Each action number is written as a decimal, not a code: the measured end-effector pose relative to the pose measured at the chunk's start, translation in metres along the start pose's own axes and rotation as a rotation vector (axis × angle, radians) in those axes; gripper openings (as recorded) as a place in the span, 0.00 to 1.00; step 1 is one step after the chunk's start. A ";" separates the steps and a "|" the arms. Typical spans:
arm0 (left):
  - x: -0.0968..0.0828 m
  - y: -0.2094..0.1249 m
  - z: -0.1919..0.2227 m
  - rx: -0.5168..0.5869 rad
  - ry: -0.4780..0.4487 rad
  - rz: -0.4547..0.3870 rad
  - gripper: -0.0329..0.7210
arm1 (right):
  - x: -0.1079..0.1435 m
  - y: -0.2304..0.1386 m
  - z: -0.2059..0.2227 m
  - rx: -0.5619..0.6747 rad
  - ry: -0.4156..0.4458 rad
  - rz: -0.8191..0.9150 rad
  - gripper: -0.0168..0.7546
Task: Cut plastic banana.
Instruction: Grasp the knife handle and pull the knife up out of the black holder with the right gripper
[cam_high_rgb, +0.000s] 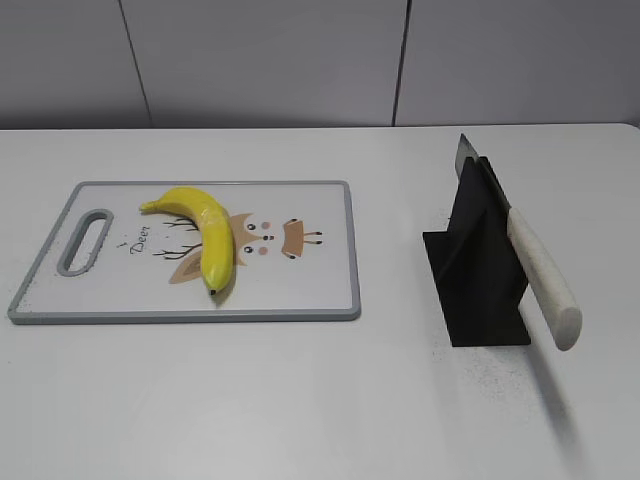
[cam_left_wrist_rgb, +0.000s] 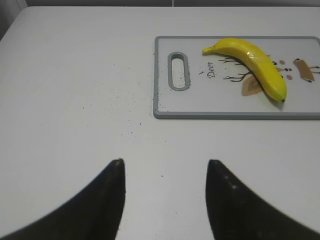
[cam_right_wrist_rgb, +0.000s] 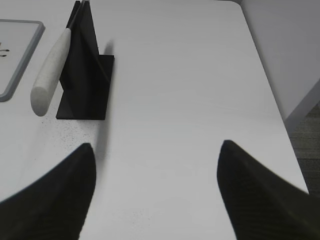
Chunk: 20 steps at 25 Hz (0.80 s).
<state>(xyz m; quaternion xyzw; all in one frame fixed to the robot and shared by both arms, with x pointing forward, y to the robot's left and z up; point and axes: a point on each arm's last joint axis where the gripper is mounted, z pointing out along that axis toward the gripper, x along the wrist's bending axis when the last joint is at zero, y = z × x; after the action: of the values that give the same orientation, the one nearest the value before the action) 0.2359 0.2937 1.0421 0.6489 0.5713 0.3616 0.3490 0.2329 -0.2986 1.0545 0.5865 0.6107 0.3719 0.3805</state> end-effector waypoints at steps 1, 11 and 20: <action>0.000 0.000 0.000 0.000 0.000 0.000 0.72 | 0.000 0.000 0.000 0.000 0.000 0.000 0.76; 0.000 0.000 0.000 0.000 0.000 0.000 0.72 | 0.000 0.000 0.000 0.000 0.000 0.000 0.76; 0.000 0.000 0.000 0.000 0.000 0.000 0.72 | 0.000 0.000 0.000 0.000 0.000 0.000 0.76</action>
<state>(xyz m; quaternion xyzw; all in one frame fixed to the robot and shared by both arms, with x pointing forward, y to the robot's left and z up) 0.2359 0.2937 1.0421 0.6489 0.5713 0.3616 0.3490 0.2329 -0.2986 1.0545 0.5865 0.6107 0.3719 0.3805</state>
